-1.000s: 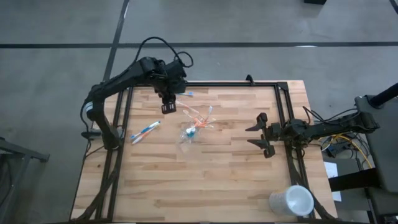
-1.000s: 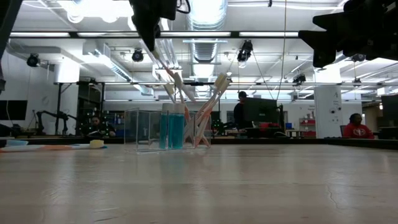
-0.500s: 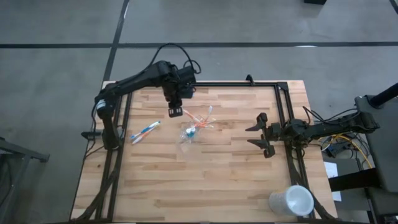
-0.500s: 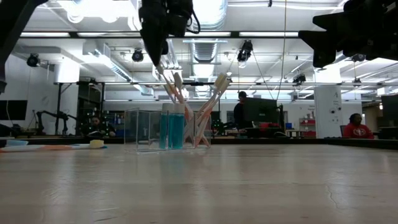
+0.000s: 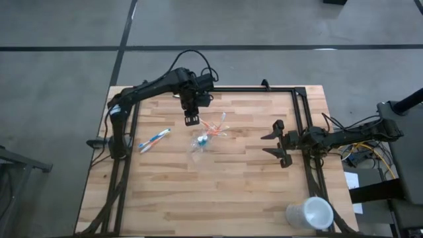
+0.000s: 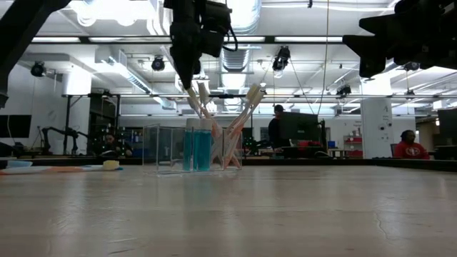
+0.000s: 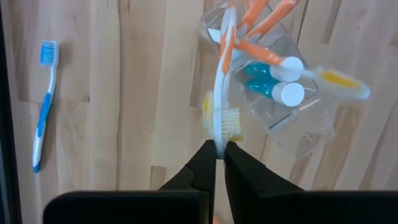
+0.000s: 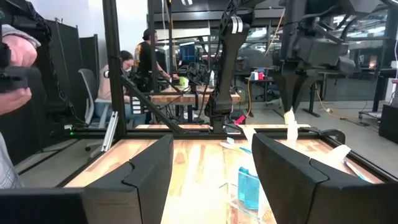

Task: Pick & Place toothbrushing station
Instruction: Put the orange toothbrush into the transparent

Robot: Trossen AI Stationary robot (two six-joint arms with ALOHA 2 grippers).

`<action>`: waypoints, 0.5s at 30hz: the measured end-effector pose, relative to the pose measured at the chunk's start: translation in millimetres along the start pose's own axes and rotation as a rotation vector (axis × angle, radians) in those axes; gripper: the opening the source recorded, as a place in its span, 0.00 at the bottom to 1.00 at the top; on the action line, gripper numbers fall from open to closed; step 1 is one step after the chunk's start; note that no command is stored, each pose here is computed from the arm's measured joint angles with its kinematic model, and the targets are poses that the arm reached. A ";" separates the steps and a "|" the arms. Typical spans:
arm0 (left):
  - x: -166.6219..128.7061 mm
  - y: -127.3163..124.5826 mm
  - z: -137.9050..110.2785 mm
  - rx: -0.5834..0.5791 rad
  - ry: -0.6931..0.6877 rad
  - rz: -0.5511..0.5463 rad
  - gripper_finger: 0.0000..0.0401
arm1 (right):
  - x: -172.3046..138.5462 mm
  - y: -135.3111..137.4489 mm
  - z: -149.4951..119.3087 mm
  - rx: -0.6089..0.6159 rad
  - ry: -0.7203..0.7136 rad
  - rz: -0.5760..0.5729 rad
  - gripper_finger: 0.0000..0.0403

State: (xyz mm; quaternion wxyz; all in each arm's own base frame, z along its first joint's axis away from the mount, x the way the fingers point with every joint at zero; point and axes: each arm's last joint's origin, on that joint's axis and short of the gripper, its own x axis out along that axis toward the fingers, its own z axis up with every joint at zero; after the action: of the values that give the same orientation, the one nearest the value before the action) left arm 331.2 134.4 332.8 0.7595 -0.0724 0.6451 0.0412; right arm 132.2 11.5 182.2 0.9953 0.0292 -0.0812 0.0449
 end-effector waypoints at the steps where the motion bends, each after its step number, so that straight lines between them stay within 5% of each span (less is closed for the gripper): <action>1: 2.4 0.5 1.1 -0.001 0.006 -0.001 0.06 | 0.0 0.0 0.0 -0.001 0.000 0.000 0.53; 15: 14.6 5.5 11.0 -0.011 0.021 0.004 0.09 | 0.0 0.0 0.0 -0.001 0.000 -0.001 0.53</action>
State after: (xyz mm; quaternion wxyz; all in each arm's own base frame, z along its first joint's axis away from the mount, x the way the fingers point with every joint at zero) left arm 343.5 141.1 319.8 0.7521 -0.0756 0.6531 0.0456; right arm 132.2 11.5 182.3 0.9953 0.0286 -0.0814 0.0445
